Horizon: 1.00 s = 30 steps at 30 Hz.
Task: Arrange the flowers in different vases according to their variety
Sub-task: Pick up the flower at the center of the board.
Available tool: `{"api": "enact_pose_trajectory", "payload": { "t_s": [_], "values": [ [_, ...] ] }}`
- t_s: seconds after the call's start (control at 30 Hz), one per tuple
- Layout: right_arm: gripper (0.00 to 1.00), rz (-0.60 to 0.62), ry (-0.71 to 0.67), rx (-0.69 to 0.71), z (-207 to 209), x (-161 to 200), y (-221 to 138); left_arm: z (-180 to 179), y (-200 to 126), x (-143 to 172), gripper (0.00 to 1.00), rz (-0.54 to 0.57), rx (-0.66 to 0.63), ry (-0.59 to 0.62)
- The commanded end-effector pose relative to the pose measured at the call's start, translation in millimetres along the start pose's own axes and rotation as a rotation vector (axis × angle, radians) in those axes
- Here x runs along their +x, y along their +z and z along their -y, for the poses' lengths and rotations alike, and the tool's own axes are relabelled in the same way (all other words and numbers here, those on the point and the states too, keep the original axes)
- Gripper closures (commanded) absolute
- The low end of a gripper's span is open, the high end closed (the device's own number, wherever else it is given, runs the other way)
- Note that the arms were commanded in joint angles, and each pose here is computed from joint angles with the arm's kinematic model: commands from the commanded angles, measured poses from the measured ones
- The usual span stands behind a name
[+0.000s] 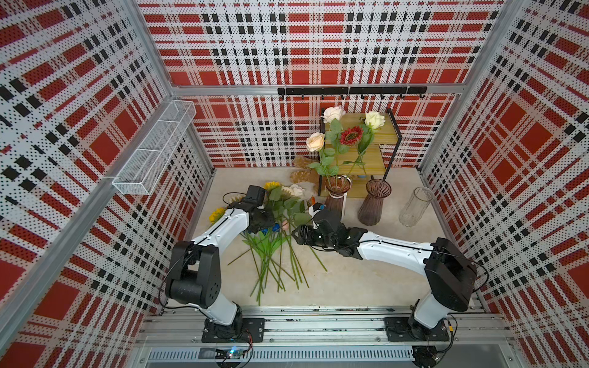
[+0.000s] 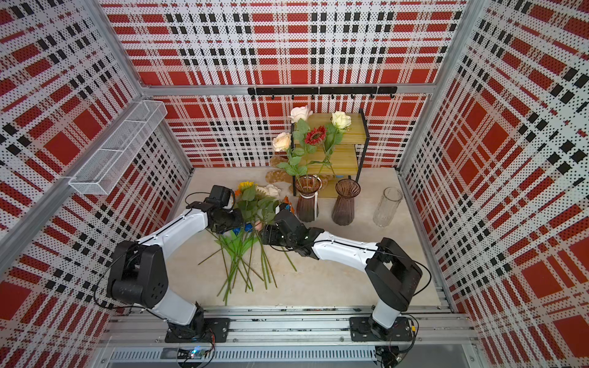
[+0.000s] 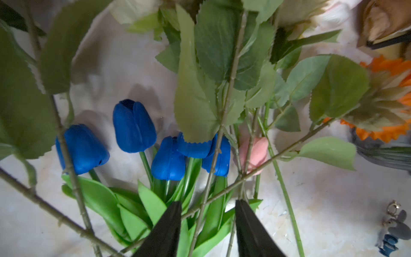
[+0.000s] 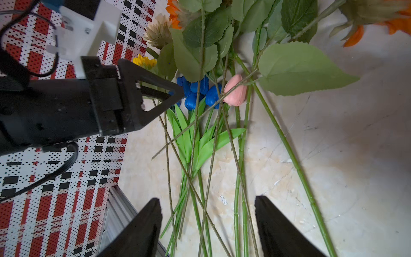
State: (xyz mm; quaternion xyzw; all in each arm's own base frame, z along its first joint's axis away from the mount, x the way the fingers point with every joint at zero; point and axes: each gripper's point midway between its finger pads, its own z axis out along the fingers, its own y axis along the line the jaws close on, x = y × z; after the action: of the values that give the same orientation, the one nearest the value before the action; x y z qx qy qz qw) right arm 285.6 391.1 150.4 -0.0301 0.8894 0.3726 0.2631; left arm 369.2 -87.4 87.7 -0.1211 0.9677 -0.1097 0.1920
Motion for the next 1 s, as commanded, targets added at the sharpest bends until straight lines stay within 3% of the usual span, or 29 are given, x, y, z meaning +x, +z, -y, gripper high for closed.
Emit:
{"api": "enact_pose_trajectory", "payload": {
  "t_s": [0.0,0.6,0.97],
  "values": [
    [0.29,0.018,0.0,-0.047,-16,-9,0,5,10,-7,0.59,-0.004,0.026,0.028],
    [0.31,-0.026,0.015,-0.046,-11,2,11,5,36,-3,0.73,-0.052,0.002,0.039],
    [0.34,-0.106,0.045,-0.091,-19,21,30,12,25,-11,0.95,-0.024,0.028,0.036]
  ]
}}
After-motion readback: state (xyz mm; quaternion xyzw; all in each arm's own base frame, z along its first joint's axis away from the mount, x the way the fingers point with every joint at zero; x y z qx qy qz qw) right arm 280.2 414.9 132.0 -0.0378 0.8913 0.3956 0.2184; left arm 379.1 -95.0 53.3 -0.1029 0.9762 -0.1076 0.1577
